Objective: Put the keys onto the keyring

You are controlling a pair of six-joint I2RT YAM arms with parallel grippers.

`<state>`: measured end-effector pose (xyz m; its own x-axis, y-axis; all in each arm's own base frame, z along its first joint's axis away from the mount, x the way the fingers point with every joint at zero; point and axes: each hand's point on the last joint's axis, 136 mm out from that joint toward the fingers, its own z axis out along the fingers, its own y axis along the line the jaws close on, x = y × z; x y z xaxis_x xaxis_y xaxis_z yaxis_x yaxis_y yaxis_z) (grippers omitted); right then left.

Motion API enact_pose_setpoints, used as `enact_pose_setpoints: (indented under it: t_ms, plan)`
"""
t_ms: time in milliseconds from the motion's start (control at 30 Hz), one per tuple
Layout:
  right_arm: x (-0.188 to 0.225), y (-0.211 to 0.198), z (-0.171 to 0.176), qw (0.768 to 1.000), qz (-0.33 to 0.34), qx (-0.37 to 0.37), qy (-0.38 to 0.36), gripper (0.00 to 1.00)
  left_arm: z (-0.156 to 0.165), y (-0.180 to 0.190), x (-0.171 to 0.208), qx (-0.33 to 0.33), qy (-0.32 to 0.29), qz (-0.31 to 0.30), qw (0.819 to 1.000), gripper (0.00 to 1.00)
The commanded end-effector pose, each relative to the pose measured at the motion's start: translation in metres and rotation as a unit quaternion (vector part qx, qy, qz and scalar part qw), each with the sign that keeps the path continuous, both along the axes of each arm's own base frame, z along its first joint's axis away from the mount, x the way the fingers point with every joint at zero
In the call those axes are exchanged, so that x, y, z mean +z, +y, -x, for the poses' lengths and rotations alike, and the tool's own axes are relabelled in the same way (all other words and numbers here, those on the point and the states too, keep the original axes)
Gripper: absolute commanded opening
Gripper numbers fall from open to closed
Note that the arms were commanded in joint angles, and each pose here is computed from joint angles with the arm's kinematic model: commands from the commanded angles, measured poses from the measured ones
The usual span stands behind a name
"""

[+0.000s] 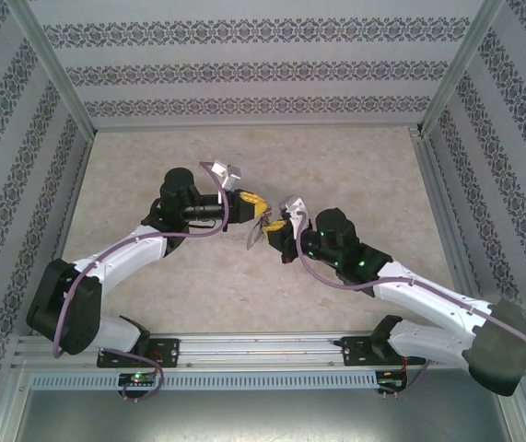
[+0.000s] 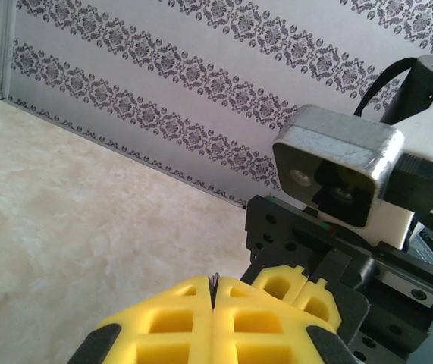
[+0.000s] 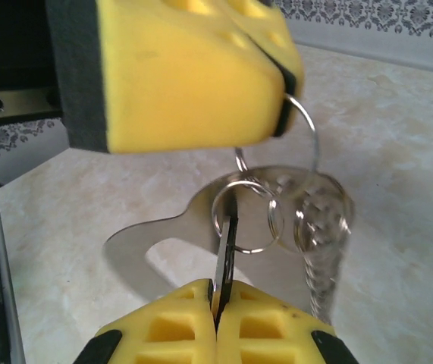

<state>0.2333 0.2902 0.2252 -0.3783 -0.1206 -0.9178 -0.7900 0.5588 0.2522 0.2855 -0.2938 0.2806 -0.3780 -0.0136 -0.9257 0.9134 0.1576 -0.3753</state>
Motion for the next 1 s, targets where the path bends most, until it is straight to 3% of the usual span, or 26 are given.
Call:
enact_pose_setpoints:
  t_ms: [0, 100, 267, 367, 600, 967]
  plan:
    - [0.0, 0.012, 0.011, 0.999, 0.013, 0.041, 0.005, 0.0, 0.005, 0.0, 0.019, 0.0, -0.038, 0.019, 0.999, 0.0]
    - [-0.003, 0.011, 0.007, 0.999, 0.019, 0.032, 0.003, 0.0, 0.005, 0.0, 0.019, 0.0, -0.038, 0.019, 0.999, 0.0]
    - [0.002, -0.001, 0.005, 1.0, 0.017, 0.013, -0.001, 0.3, 0.006, -0.001, 0.02, -0.002, -0.039, 0.02, 0.999, 0.0]
    - [0.013, -0.017, 0.005, 1.0, -0.006, 0.0, -0.002, 0.37, 0.005, -0.001, 0.021, -0.003, -0.038, 0.023, 0.999, 0.0]
    - [0.052, -0.055, 0.001, 0.995, -0.096, -0.035, -0.01, 0.41, 0.007, -0.002, 0.023, -0.009, -0.038, 0.031, 0.999, 0.0]
    - [0.083, -0.034, -0.014, 0.988, -0.153, -0.008, 0.003, 0.41, 0.007, -0.002, 0.027, -0.014, -0.042, 0.04, 0.998, 0.0]
